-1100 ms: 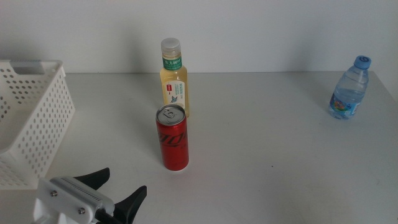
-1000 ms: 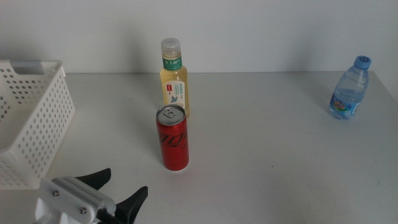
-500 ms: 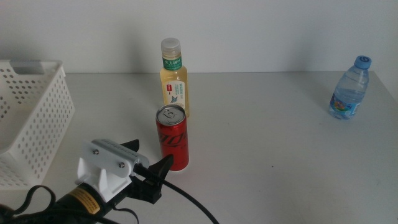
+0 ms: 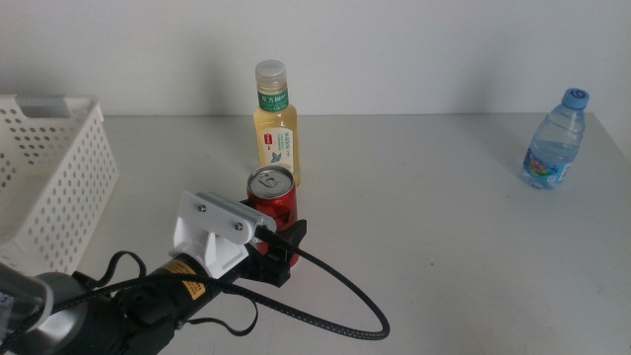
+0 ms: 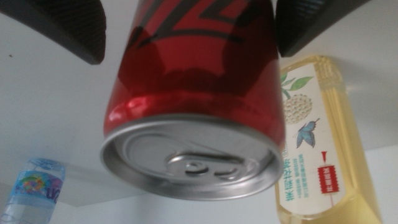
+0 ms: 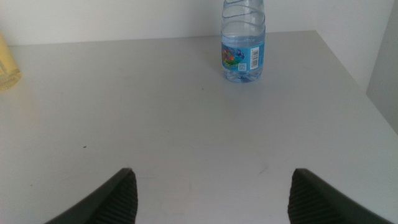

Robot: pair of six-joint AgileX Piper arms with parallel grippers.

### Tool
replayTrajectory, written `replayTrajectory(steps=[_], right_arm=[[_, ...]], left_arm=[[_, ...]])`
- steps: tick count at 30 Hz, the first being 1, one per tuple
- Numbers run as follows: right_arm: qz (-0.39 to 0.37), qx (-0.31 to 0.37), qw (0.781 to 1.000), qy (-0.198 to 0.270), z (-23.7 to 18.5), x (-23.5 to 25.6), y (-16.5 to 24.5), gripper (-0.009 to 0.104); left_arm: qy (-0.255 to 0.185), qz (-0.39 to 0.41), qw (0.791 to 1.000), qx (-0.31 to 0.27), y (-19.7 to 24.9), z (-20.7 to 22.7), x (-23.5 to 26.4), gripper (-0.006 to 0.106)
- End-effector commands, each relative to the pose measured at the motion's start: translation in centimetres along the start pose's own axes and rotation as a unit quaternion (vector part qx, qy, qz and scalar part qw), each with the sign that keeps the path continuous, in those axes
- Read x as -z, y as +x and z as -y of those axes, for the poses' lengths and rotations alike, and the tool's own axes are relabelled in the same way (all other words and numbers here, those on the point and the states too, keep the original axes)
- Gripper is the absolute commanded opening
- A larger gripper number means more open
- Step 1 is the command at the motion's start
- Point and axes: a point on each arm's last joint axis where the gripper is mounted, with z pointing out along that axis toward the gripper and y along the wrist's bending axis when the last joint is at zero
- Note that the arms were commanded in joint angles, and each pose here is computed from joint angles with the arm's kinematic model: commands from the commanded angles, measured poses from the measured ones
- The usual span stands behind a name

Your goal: Use arms to grab the bottles and put them into the dustbin to the left of the table.

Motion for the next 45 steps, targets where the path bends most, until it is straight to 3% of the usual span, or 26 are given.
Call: replayTrajectory(steps=[1,12,19,22,26,27,29,45], right_arm=[[0.051,0.01,0.999,0.0,0.0,0.3,-1.1,0.062],[0.051,0.01,0.999,0.0,0.0,0.3,-1.1,0.062],[0.051,0.01,0.999,0.0,0.0,0.3,-1.1,0.062],[0.051,0.01,0.999,0.0,0.0,0.3,-1.1,0.062],[0.051,0.01,0.999,0.0,0.0,0.3,-1.1,0.062],[0.051,0.01,0.999,0.0,0.0,0.3,-1.1,0.062],[0.051,0.01,0.999,0.0,0.0,0.3,-1.1,0.062],[0.051,0.01,0.999,0.0,0.0,0.3,-1.1,0.062]], left_arm=[[0.023,0.095,0.995,0.003,-2.6,0.5,-0.7,0.094],[0.023,0.097,0.995,0.002,-2.1,0.1,-3.7,0.092],[0.023,0.093,0.995,0.014,-1.6,0.0,-4.3,0.079],[0.023,0.091,0.995,0.016,-1.4,0.0,-4.4,0.067],[0.022,0.091,0.995,0.015,-1.4,0.0,-4.4,0.039],[0.022,0.086,0.996,0.024,-1.3,0.0,-4.4,0.009],[0.024,0.086,0.995,0.036,-1.3,0.0,-4.4,-0.002],[0.012,0.016,1.0,0.007,-7.7,0.9,-1.3,-0.002]])
